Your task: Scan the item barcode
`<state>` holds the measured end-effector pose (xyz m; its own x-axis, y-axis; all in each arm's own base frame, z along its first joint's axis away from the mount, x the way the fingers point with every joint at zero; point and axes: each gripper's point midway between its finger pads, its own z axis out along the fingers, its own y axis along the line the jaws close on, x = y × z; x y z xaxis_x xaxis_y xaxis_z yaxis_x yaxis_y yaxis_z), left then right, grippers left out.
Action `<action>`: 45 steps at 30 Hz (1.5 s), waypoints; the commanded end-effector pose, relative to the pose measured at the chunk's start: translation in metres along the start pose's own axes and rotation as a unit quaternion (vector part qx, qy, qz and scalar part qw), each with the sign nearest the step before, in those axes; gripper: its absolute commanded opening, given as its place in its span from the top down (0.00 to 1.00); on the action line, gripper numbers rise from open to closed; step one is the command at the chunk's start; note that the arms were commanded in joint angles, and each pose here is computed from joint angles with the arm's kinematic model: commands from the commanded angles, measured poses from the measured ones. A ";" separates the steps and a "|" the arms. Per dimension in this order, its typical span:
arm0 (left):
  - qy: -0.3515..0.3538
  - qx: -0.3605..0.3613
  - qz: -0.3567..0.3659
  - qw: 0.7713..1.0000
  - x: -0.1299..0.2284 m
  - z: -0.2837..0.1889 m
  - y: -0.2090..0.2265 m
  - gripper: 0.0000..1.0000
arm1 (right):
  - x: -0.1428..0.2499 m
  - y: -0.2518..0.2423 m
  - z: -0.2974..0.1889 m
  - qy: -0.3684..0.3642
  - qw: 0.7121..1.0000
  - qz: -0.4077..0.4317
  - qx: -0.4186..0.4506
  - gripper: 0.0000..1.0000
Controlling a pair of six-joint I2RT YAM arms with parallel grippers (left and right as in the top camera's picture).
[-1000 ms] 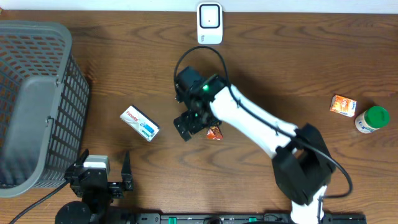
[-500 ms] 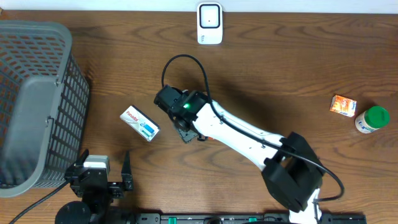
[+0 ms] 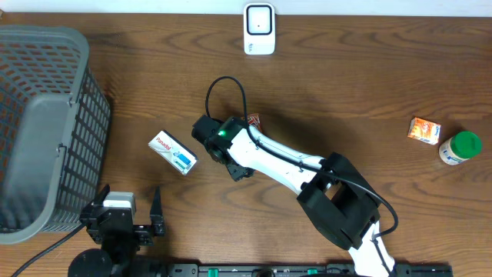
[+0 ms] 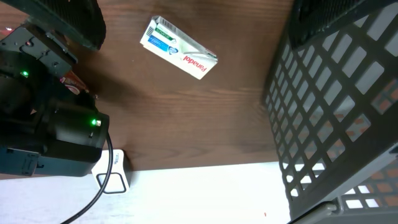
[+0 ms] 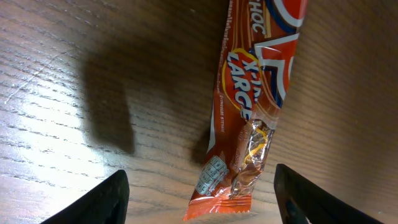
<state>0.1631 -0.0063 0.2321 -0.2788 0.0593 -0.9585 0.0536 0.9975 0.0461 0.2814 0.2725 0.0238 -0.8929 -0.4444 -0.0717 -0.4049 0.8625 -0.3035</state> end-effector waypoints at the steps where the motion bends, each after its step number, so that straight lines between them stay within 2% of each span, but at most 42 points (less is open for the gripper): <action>1: -0.003 -0.001 -0.002 1.000 0.000 -0.001 0.000 0.07 | 0.000 0.001 0.001 -0.004 1.000 0.008 0.011 0.34; 5: -0.003 -0.001 -0.002 1.000 0.000 -0.001 0.000 0.07 | 0.001 0.000 0.001 -0.002 1.000 0.017 0.012 0.40; 13: -0.003 -0.001 -0.002 1.000 0.000 -0.001 0.000 0.07 | 0.018 -0.002 0.021 0.016 1.000 0.011 0.022 0.40; 16: -0.003 -0.001 -0.002 1.000 0.000 -0.001 0.000 0.07 | 0.025 -0.003 0.028 0.023 0.999 0.008 0.026 0.43; 18: -0.003 -0.001 -0.002 1.000 0.000 -0.001 0.000 0.07 | 0.027 -0.004 0.031 0.024 0.999 0.008 0.028 0.50; 21: -0.003 -0.001 -0.002 1.000 0.000 -0.001 0.000 0.07 | 0.025 -0.003 0.032 0.020 0.999 0.009 0.027 0.65; 24: -0.003 -0.001 -0.002 1.000 0.000 -0.001 0.000 0.07 | 0.022 -0.001 0.032 0.013 1.000 0.012 0.023 0.96; 25: -0.003 -0.001 -0.002 1.000 0.000 -0.001 0.000 0.07 | 0.021 -0.001 0.032 0.011 1.000 0.013 0.022 0.99; 32: -0.003 -0.001 -0.002 1.000 0.000 -0.001 0.000 0.07 | 0.019 0.002 0.030 0.011 1.000 0.015 0.013 0.99; 35: -0.003 -0.001 -0.002 1.000 0.000 -0.001 0.000 0.07 | 0.022 0.013 0.018 0.029 0.999 0.002 -0.027 0.99; 38: -0.003 -0.001 -0.002 1.000 0.000 -0.001 0.000 0.07 | 0.019 0.041 -0.008 0.030 0.990 -0.048 -0.128 0.99; 41: -0.003 -0.001 -0.002 1.000 0.000 -0.001 0.000 0.07 | 0.018 0.063 -0.043 0.020 0.968 -0.088 -0.235 0.99; 45: -0.003 -0.001 -0.002 1.000 0.000 -0.001 0.000 0.07 | 0.020 0.076 -0.094 0.006 0.921 -0.119 -0.371 0.99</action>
<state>0.1631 -0.0063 0.2321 -0.2788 0.0593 -0.9585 0.0536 0.9975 0.0461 0.2324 0.3185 0.0339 -0.8257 -0.5640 0.0068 -0.5588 0.8197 0.1256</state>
